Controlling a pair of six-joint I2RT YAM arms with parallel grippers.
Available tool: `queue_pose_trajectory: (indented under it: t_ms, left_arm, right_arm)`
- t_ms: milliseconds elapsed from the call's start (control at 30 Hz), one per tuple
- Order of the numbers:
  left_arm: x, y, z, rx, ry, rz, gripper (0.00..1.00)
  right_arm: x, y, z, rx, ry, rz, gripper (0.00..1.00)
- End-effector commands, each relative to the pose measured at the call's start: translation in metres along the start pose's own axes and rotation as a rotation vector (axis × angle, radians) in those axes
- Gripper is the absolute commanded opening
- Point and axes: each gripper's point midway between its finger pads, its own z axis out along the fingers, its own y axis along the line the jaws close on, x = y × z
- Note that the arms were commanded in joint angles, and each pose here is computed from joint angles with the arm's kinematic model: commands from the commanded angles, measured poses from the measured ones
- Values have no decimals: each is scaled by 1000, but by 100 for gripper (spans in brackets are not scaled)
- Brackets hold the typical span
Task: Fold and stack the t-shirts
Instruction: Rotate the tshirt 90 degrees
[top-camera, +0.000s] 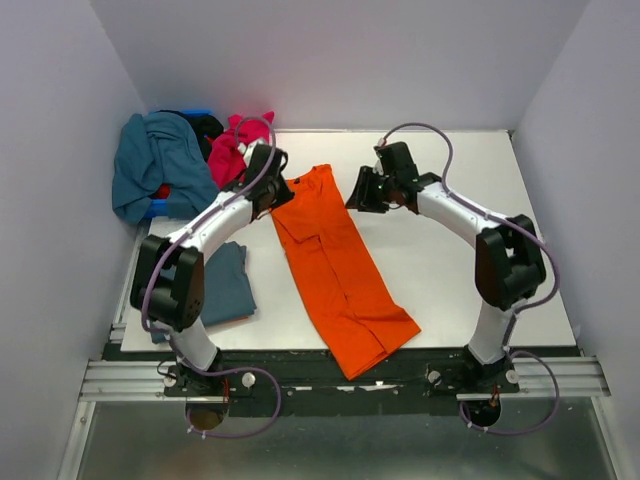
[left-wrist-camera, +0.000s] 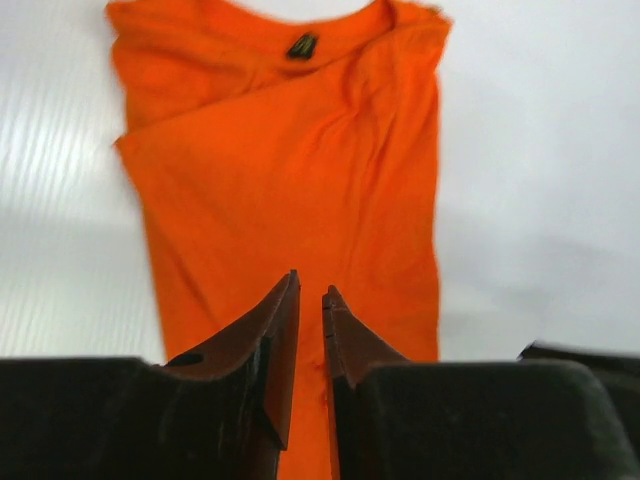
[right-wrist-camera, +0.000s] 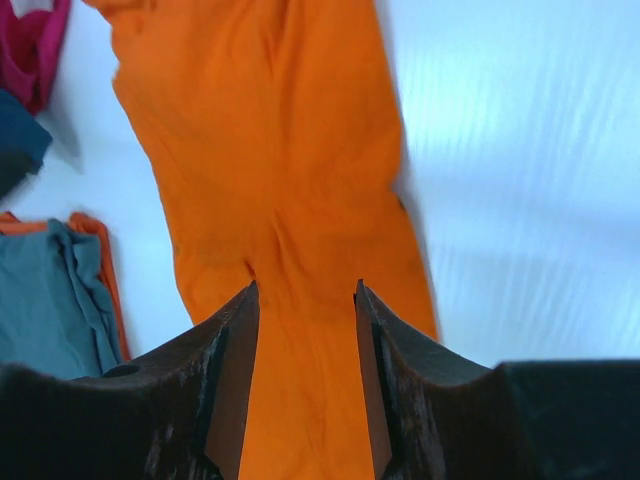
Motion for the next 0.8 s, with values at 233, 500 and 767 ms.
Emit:
queue_pose_trajectory:
  t_ms: [233, 500, 767]
  left_arm:
    - [56, 64, -25, 47, 20, -102, 57]
    - [67, 82, -21, 108, 67, -164, 59]
    - [59, 90, -28, 96, 40, -150, 59]
  right_arm:
    - [-53, -6, 78, -98, 57, 4, 50]
    - [-53, -15, 118, -84, 117, 26, 49]
    - [-49, -22, 135, -71, 132, 49, 49]
